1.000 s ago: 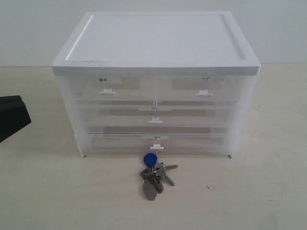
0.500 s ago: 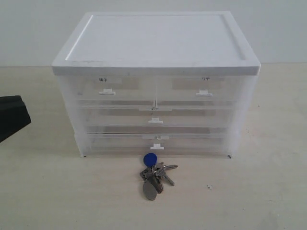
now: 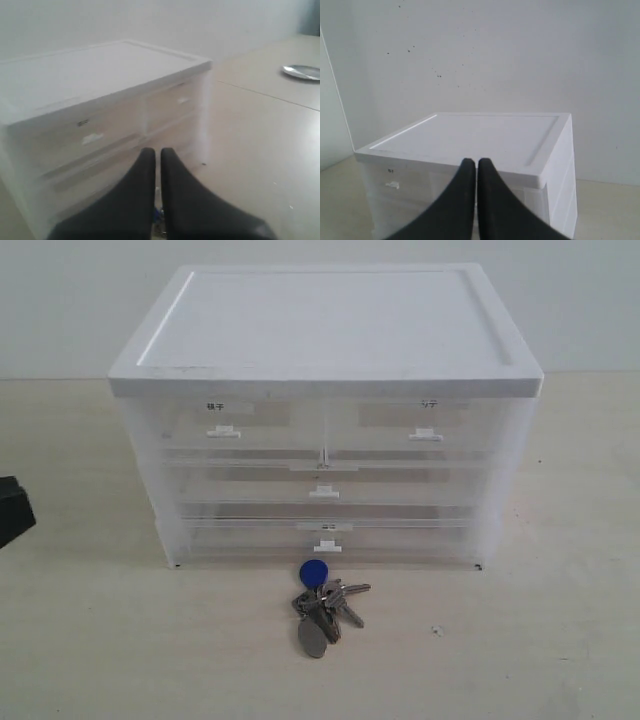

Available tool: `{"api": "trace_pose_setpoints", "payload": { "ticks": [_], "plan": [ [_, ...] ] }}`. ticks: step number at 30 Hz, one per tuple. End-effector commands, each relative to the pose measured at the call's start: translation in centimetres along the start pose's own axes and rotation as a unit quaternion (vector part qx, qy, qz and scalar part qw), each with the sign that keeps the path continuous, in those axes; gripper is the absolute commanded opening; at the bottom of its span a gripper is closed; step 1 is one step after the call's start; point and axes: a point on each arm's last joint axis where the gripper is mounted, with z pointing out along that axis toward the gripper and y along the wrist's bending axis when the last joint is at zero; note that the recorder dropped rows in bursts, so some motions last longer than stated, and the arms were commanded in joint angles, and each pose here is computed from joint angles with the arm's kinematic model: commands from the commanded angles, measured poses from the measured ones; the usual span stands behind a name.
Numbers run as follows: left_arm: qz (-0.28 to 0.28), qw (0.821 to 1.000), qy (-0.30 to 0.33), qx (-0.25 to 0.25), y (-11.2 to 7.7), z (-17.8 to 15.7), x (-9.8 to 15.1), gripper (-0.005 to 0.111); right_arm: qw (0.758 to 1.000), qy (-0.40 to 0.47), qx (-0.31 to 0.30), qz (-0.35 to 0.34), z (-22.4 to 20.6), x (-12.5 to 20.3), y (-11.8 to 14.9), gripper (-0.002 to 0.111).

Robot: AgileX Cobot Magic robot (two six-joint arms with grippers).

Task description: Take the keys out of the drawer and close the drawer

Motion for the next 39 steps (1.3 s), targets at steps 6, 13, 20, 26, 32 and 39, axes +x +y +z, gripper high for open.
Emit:
{"api": "trace_pose_setpoints", "payload": {
  "ticks": [6, 13, 20, 26, 32, 39],
  "plan": [
    [-0.029, 0.983, -0.082, -0.165, 2.2, -3.4, 3.9, 0.005, 1.0, -0.001, -0.002, -0.001, -0.1, 0.0, 0.1, 0.0],
    [0.024, 0.963, -0.091, -0.254, 2.8, -4.4, 6.3, 0.005, 1.0, 0.0, -0.006, 0.0, -0.1, 0.1, 0.1, 0.0],
    [0.048, 0.946, -0.056, -0.316, 3.5, -4.7, 6.7, 0.005, 1.0, 0.0, -0.009, 0.003, -0.1, 0.1, 0.2, 0.0],
    [0.046, 0.934, -0.038, -0.353, 3.8, -5.0, 7.0, 0.005, 1.0, 0.0, -0.009, 0.003, -0.1, 0.1, 0.2, 0.0],
    [0.036, 0.93, 0.052, -0.362, 4.0, -5.1, 8.6, 0.005, 1.0, 0.0, -0.01, 0.003, -0.1, 0.1, 0.2, 0.0],
    [-0.012, 0.929, 0.054, -0.365, 4.0, -5.1, 8.9, 0.005, 1.0, 0.0, -0.01, 0.003, -0.1, 0.1, 0.2, 0.0]
  ]
}}
